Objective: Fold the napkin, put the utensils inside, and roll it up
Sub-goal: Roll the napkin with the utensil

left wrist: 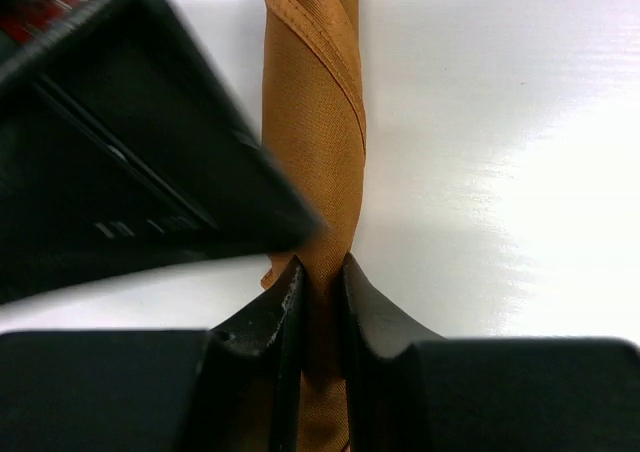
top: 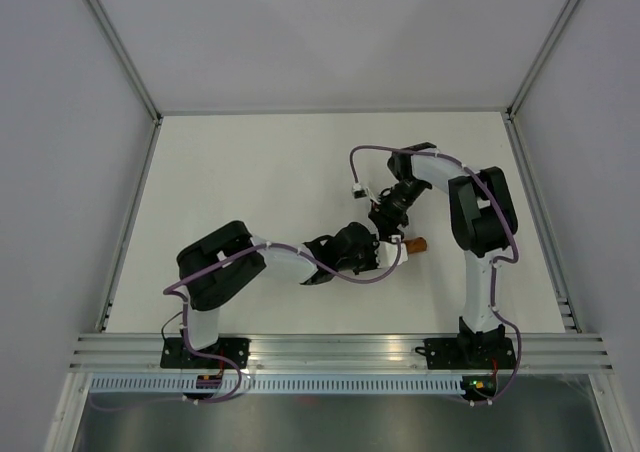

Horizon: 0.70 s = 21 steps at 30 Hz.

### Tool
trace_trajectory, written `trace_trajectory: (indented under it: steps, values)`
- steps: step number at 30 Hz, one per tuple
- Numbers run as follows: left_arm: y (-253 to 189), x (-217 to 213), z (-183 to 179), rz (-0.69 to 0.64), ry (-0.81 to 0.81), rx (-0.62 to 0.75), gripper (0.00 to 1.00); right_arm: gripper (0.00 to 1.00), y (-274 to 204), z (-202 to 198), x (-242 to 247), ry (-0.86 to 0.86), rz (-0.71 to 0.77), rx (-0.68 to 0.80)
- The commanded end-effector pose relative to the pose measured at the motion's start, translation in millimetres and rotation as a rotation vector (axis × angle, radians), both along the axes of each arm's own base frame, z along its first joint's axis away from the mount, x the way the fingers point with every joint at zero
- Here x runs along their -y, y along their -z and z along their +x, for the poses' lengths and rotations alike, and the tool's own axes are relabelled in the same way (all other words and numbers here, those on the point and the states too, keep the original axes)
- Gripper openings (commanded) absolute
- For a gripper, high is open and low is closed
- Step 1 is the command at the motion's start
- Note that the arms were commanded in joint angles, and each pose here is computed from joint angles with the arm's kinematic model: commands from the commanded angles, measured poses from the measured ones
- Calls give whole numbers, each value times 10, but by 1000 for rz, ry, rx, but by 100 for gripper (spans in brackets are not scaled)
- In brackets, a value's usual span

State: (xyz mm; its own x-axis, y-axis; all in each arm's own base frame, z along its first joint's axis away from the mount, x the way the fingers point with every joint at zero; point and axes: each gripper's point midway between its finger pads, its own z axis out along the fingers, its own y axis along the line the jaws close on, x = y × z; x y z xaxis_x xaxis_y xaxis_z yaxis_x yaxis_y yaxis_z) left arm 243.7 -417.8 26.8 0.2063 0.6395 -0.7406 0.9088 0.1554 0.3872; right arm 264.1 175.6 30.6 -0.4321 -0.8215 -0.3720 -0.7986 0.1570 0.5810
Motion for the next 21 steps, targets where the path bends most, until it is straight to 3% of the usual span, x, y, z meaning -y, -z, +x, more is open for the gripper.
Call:
trace_trajectory:
  steps: [1, 10, 12, 21]
  values:
    - [510, -283, -335, 128, -20, -244, 14, 79, -90, 951, 151, 100, -24, 368]
    - [573, -304, -294, 122, -105, -368, 16, 77, -518, 1372, 523, 415, -30, 473]
    - [620, -327, -300, 129, -137, -408, 16, 72, -576, 1368, 654, 474, -40, 458]
    - [702, -291, -288, 103, -259, -551, 18, 54, -639, 809, 896, 527, -67, 423]
